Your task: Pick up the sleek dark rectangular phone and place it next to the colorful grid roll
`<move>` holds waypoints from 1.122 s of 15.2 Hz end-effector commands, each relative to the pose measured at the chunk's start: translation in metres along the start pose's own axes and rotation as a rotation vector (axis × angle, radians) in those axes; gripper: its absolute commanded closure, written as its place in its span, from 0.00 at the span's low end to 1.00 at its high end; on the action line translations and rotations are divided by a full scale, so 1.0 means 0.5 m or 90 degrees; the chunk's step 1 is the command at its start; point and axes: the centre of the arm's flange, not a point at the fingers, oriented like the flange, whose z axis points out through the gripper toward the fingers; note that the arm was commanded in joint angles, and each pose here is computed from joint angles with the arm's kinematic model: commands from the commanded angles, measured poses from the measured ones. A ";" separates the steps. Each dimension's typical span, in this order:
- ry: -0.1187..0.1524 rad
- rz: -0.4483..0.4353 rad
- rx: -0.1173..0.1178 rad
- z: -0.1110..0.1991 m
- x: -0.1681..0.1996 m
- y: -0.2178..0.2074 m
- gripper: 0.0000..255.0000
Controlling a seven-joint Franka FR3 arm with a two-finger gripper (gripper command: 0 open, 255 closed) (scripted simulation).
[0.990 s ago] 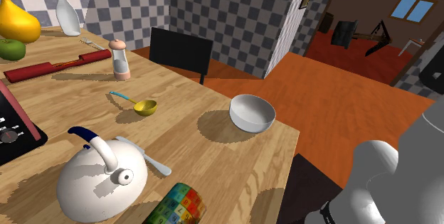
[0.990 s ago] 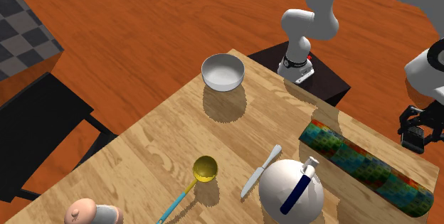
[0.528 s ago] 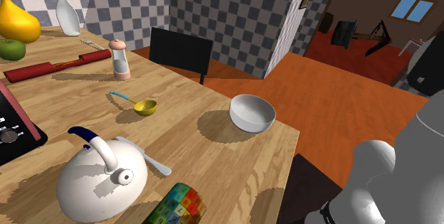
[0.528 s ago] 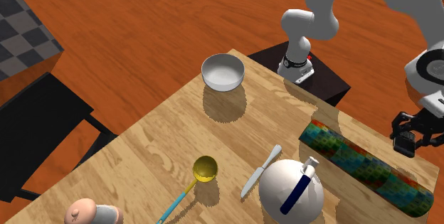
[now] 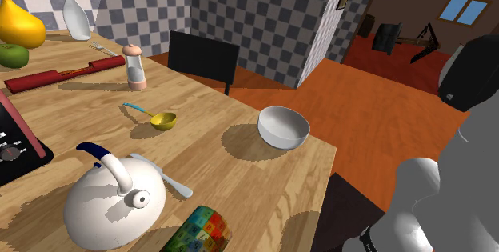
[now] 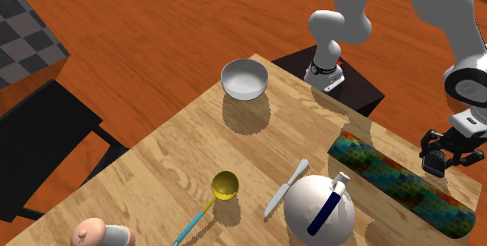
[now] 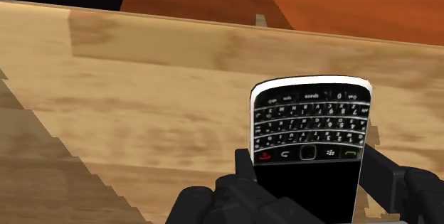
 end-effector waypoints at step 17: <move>0.000 0.000 0.000 0.049 -0.010 -0.001 0.00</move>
